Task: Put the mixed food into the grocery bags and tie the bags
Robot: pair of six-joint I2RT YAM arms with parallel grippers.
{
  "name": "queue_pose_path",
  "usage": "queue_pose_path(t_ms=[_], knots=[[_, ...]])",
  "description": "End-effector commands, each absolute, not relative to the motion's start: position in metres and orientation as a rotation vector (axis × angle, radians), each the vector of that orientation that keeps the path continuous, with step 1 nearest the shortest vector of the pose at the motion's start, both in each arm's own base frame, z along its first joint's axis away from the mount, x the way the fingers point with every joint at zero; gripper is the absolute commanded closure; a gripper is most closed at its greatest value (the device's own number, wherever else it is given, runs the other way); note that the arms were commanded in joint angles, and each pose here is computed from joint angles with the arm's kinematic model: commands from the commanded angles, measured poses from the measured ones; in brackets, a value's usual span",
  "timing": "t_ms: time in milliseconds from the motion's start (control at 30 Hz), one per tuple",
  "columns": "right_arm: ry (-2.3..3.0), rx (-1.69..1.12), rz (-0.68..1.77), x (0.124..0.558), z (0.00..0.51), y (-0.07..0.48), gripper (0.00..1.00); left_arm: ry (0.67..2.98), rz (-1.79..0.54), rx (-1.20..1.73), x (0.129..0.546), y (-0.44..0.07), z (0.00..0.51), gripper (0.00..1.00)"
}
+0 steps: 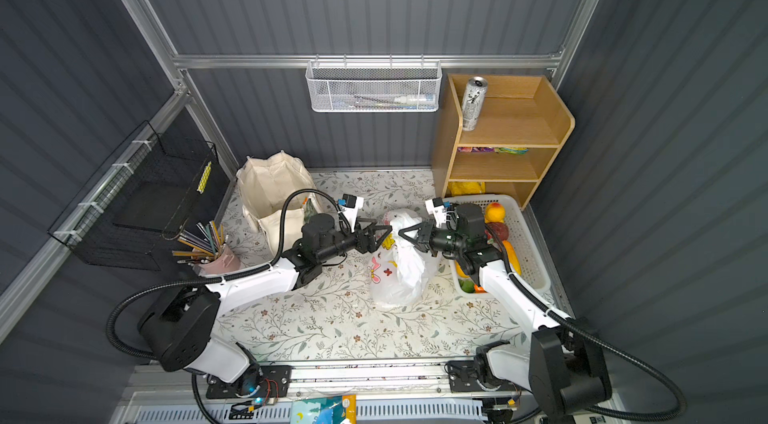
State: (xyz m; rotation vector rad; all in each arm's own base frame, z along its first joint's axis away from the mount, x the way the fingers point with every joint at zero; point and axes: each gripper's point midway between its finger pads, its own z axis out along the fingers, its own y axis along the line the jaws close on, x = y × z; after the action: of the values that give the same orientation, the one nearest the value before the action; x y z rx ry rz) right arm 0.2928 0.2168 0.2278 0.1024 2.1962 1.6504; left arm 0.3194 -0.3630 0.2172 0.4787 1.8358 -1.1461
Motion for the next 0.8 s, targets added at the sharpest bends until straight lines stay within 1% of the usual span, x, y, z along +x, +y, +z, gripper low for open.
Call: queue_pose_path(t_ms=[0,33,100,167,333,400,500,600,667,700,733,767], knots=[[2.126,0.006,1.686,0.285,0.243,0.218,0.78,1.767,-1.259,0.54,0.315,-0.386,0.237,0.19],[2.109,-0.007,1.69,0.284,0.246,0.217,0.75,1.77,-1.263,0.538,0.316,-0.389,0.233,0.19],[2.082,-0.037,1.703,0.28,0.252,0.217,0.73,1.776,-1.285,0.518,0.317,-0.391,0.224,0.2],[2.058,-0.067,1.715,0.276,0.258,0.216,0.73,1.794,-1.302,0.503,0.318,-0.394,0.216,0.23],[1.97,-0.152,1.776,0.267,0.273,0.218,0.92,1.81,-1.324,0.512,0.316,-0.405,0.204,0.23],[1.949,-0.167,1.803,0.267,0.276,0.219,0.96,1.813,-1.334,0.531,0.312,-0.412,0.201,0.23],[1.915,-0.194,1.844,0.268,0.279,0.223,1.0,1.816,-1.341,0.576,0.304,-0.426,0.2,0.23],[1.899,-0.234,1.852,0.267,0.282,0.227,0.96,1.826,-1.34,0.612,0.299,-0.437,0.196,0.23],[1.877,-0.271,1.854,0.265,0.287,0.229,0.84,1.829,-1.346,0.611,0.299,-0.44,0.193,0.23],[1.864,-0.284,1.852,0.264,0.29,0.229,0.75,1.832,-1.354,0.613,0.298,-0.442,0.191,0.24],[1.86,-0.288,1.852,0.265,0.291,0.229,0.69,1.836,-1.358,0.615,0.297,-0.444,0.189,0.24],[1.857,-0.289,1.849,0.265,0.291,0.229,0.68,1.836,-1.361,0.62,0.297,-0.445,0.188,0.24]])
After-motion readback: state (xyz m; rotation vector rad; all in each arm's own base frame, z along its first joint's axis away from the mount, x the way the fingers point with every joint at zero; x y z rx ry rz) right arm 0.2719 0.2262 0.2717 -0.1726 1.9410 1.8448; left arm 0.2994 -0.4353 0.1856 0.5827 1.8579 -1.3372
